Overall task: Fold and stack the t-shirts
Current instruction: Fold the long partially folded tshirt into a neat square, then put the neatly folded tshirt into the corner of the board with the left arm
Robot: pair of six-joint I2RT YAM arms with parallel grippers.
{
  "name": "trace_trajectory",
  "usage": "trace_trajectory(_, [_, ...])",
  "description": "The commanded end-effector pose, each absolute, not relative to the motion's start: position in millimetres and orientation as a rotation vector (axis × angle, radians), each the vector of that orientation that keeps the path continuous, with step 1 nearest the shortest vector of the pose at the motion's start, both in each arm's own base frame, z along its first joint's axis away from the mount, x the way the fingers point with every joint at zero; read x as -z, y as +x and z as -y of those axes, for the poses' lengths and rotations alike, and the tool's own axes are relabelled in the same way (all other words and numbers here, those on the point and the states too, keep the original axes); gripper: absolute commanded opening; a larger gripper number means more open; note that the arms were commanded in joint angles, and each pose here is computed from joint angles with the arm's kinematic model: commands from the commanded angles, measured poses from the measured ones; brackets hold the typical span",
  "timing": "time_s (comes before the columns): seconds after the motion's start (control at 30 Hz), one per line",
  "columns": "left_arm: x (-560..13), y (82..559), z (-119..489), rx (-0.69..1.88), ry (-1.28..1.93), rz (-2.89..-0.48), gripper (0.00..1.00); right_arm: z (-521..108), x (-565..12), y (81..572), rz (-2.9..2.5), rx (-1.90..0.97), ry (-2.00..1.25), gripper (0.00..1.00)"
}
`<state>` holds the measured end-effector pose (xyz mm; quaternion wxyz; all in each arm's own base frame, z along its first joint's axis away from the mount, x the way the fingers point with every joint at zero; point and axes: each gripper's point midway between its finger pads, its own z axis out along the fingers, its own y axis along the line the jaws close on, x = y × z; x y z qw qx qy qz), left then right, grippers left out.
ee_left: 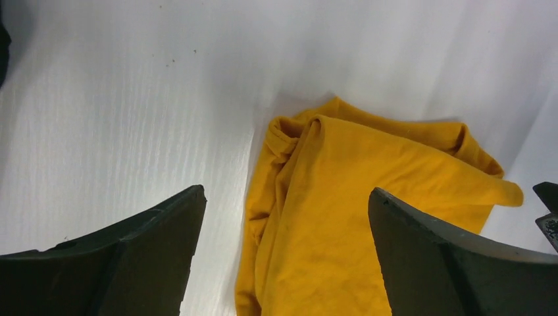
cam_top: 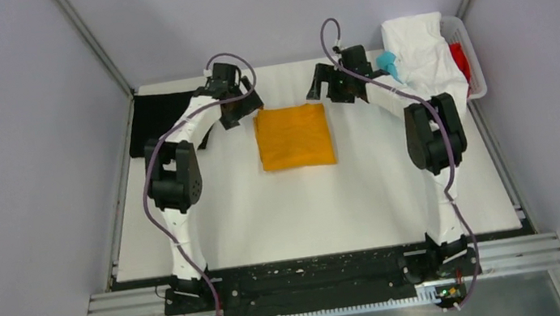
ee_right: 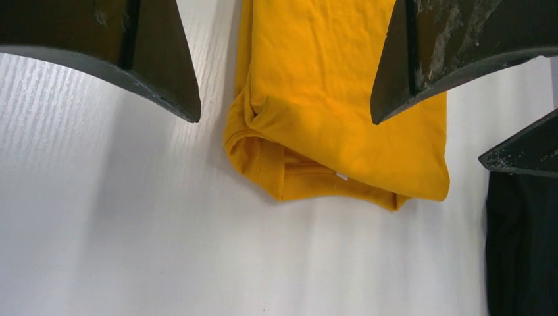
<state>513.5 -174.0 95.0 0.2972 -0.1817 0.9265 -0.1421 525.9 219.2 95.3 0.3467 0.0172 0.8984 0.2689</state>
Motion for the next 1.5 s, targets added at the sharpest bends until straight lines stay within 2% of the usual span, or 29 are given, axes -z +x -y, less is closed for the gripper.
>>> trace_trajectory(0.0, [-130.6,497.6,182.7,0.510,-0.441,-2.443,0.99,-215.3,-163.8,533.0,-2.183,-0.712,-0.009,0.99])
trace_trajectory(0.17, [-104.5,458.3,194.0,0.671,-0.452,-2.464,0.98,-193.2,-194.4,484.4,-2.149,-0.644,-0.031,0.99])
trace_trajectory(0.27, [-91.5,450.5,207.1,0.758,-0.436,-2.493,0.92,-178.9,-192.5,457.2,-2.157,-0.595,-0.029,0.99])
trace_trajectory(0.47, [-53.3,458.9,212.6,0.728,-0.428,-2.559,0.72,-164.3,-200.5,432.2,-2.108,-0.557,-0.011,0.99])
trace_trajectory(0.67, [-16.1,466.1,212.8,0.609,-0.435,-2.633,0.44,-156.3,-220.0,422.3,-2.056,-0.531,-0.010,0.99])
trace_trajectory(0.77, [-10.6,476.7,216.8,0.503,-0.373,-2.661,0.23,-150.2,-224.4,419.2,-2.020,-0.506,0.002,0.99])
trace_trajectory(0.87, [-16.3,487.3,199.0,0.254,-0.270,-2.689,0.00,-141.0,-223.3,416.5,-2.012,-0.454,0.012,0.99])
trace_trajectory(1.0, [-53.9,508.4,151.4,-0.080,-0.224,-2.574,0.00,-120.0,-209.5,413.9,-2.061,-0.307,0.014,0.99])
trace_trajectory(1.17, [-126.4,530.2,103.6,-0.367,-0.136,-2.345,0.00,-103.7,-198.3,408.7,-2.081,-0.204,0.030,0.99])
trace_trajectory(1.33, [-194.8,539.1,64.9,-0.517,-0.090,-2.177,0.00,-99.7,-196.0,407.8,-2.083,-0.178,0.032,0.99])
trace_trajectory(1.47, [-234.1,543.8,38.6,-0.537,-0.089,-2.095,0.00,-96.0,-196.0,406.4,-2.080,-0.160,0.042,0.99])
